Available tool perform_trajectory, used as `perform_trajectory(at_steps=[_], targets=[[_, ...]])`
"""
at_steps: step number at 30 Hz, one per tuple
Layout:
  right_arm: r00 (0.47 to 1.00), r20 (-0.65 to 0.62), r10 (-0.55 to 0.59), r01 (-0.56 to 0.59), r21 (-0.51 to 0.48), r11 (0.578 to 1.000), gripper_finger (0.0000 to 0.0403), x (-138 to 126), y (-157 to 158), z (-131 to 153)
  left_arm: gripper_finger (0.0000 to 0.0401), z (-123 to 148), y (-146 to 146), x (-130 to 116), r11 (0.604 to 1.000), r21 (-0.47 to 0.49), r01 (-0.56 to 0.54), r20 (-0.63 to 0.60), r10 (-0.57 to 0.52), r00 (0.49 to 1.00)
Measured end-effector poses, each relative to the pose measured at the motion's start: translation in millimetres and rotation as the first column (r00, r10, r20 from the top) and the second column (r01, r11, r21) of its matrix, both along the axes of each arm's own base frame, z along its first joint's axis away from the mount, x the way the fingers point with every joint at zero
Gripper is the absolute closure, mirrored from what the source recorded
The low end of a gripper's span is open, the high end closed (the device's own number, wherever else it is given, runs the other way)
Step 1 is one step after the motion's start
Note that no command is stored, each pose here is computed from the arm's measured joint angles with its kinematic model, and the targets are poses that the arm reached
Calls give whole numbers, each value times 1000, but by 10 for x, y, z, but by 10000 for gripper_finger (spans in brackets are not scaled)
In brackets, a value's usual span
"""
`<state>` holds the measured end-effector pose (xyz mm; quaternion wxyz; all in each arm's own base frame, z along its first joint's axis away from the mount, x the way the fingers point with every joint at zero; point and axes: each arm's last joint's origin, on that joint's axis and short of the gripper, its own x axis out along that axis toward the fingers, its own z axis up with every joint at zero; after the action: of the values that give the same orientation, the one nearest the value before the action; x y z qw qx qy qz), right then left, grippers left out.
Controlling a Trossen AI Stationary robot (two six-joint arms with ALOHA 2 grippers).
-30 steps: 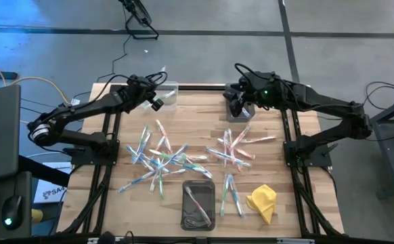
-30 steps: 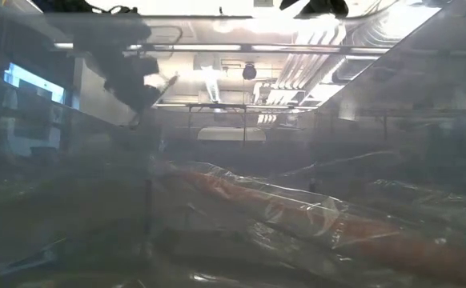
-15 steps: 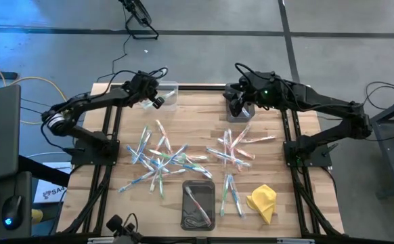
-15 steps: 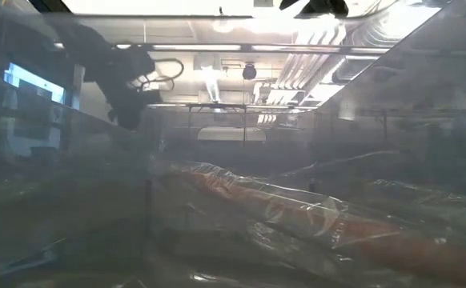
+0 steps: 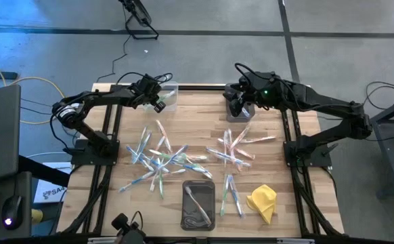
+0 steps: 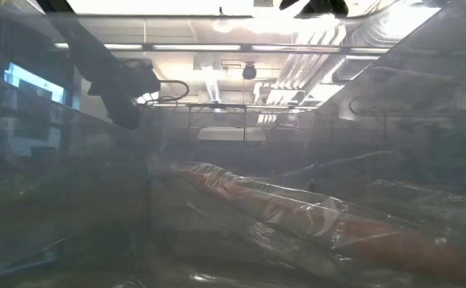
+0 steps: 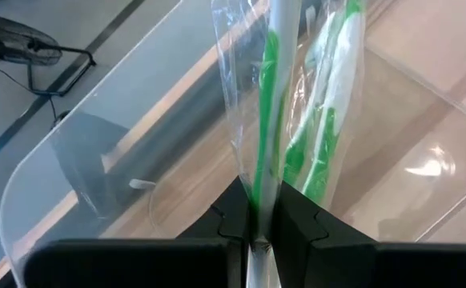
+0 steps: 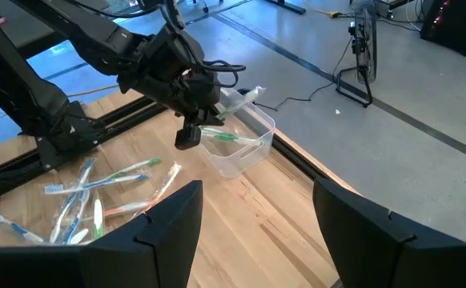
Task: Pick & Place Toothbrushes
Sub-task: Put the green toothbrush into the transparent bin, then put the orange toothbrush into the bottom black bin
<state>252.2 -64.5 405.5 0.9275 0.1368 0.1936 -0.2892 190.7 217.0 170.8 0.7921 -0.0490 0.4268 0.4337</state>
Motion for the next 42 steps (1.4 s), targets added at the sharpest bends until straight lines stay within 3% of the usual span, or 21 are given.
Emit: perform_trajectory(at_steps=[5,13,18,31,42], targets=[[1000,0,0,0,0,1000,172,0,0,0,366,11,10,3,999,12,-30,17,30,999],[1000,3,0,0,-1,1000,172,1,0,3,281,12,11,4,999,14,-30,18,29,999],[1000,3,0,0,-1,1000,172,1,0,3,257,12,10,5,999,8,-38,29,38,999],[1000,1,2,-2,-4,1000,172,1,0,4,257,85,8,36,994,-83,-73,149,85,985],[1000,0,3,-3,-7,1000,172,1,-1,4,312,335,-186,404,994,-77,73,182,-58,982]])
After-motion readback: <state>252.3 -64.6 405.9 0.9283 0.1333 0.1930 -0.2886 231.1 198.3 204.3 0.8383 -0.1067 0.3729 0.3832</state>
